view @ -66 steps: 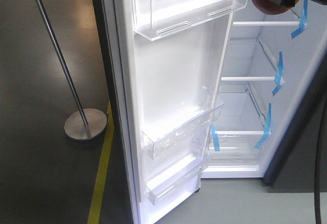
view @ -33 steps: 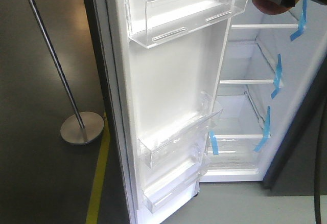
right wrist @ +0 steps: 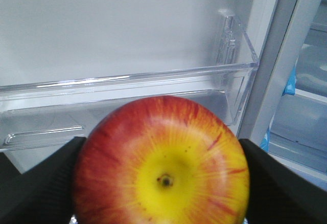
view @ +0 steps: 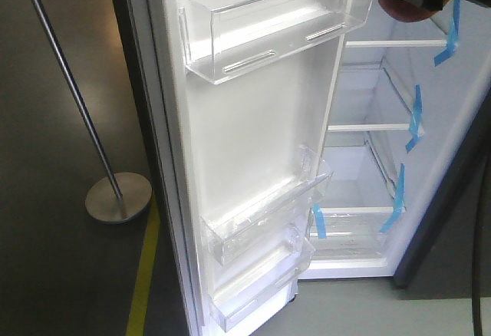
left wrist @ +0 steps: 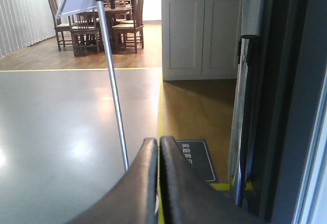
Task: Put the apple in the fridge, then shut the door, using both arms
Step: 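Move the right gripper with the apple over the upper door bin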
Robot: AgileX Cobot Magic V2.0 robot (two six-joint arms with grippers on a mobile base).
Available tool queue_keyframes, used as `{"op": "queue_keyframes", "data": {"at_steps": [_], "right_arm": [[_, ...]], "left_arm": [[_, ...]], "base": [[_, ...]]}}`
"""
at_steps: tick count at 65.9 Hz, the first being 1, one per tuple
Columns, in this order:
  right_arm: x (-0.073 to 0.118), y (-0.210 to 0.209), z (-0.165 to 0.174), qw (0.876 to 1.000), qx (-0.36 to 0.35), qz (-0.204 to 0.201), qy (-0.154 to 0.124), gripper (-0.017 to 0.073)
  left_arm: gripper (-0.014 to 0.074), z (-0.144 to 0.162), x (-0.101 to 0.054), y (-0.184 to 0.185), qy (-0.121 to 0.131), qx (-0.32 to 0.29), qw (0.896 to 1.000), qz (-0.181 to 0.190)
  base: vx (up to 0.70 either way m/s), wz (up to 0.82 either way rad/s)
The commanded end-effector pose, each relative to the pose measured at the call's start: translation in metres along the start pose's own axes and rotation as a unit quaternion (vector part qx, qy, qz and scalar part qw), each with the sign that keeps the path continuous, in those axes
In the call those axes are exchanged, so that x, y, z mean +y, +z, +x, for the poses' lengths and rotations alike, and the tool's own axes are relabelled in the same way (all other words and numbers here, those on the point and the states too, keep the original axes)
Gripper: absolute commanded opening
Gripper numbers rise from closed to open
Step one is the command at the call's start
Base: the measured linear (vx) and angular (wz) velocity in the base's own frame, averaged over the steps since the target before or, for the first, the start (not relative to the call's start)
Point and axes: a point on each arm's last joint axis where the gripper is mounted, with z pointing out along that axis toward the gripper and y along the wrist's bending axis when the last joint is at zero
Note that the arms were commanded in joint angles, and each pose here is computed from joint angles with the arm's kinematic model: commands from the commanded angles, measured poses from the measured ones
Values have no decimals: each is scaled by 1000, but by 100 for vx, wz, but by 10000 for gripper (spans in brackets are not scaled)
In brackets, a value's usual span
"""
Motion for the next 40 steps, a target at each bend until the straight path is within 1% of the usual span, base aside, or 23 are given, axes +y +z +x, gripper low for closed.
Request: {"op": "queue_keyframes", "data": {"at_steps": [1,40], "right_arm": [[6,-18,-18,998,-61,9,-2,122],[6,-18,-18,998,-61,9,-2,122]], "left_arm": [[-6,-13,-3,-2,-3,-46,999,19],[-6,-13,-3,-2,-3,-46,999,19]], "base": [[5,-2],[4,-1]]}}
